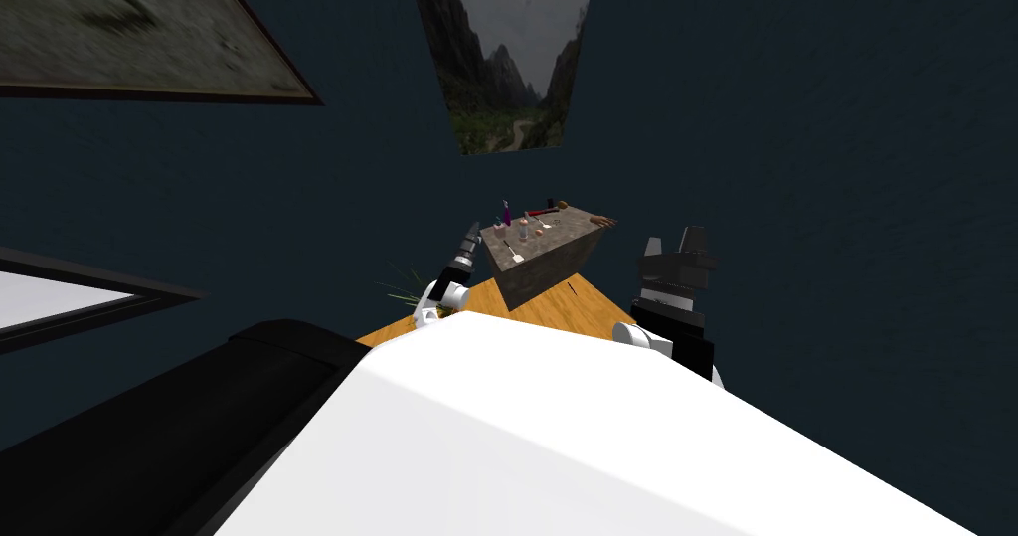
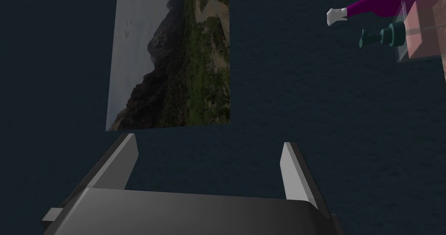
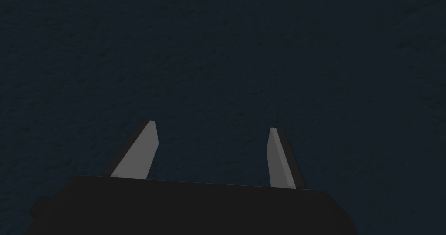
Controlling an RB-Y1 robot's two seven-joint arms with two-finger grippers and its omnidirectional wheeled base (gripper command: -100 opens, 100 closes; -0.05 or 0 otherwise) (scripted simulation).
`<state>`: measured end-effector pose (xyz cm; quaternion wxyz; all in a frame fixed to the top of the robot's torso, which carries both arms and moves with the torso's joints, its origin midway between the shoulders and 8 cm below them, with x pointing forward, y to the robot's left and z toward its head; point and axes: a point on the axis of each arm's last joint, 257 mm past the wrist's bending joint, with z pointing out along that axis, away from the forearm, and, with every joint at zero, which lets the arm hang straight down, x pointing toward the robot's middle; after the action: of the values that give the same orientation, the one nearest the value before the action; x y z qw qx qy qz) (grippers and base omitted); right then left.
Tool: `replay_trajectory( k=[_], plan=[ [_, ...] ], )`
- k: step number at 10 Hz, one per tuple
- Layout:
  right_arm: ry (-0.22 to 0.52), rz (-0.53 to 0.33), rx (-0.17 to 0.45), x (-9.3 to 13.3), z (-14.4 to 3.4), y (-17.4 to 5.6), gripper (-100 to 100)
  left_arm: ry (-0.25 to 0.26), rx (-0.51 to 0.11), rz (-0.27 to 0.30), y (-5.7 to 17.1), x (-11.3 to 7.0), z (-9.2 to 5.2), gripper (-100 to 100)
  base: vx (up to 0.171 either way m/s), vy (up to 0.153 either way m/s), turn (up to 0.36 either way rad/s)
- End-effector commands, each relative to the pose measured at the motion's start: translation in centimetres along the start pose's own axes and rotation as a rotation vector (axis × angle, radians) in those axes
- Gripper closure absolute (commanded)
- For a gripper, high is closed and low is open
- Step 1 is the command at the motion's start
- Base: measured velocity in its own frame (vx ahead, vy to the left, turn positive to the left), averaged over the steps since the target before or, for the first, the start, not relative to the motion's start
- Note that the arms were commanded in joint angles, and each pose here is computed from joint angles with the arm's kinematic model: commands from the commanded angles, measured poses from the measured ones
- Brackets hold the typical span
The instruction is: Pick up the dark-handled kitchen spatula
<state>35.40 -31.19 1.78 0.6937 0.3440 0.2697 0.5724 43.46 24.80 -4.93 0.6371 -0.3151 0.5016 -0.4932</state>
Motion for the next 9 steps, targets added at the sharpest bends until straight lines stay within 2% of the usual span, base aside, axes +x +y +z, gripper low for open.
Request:
replay_trajectory(
  k=[1,4,5,8,9],
  plan=[
    [0.0,0.0,0.0,0.0,0.0,0.0,0,0.022,-0.036,0.025,0.9,0.3,0.4,-100,0.006,-0.035,-0.016],
    [0.0,0.0,0.0,0.0,0.0,0.0,0,0.052,-0.118,0.049,3.0,0.8,0.6,-100,0.007,-0.031,-0.012],
    [0.0,0.0,0.0,0.0,0.0,0.0,0,0.054,-0.128,0.049,3.3,0.8,0.6,-100,0.007,-0.012,0.005],
    [0.0,0.0,0.0,0.0,0.0,0.0,0,0.096,-0.198,0.1,5.1,1.2,1.1,-100,0.011,-0.031,-0.017],
    [0.0,0.0,0.0,0.0,0.0,0.0,0,0.101,-0.225,0.101,5.8,1.3,1.0,-100,0.011,-0.038,-0.007]
  ],
)
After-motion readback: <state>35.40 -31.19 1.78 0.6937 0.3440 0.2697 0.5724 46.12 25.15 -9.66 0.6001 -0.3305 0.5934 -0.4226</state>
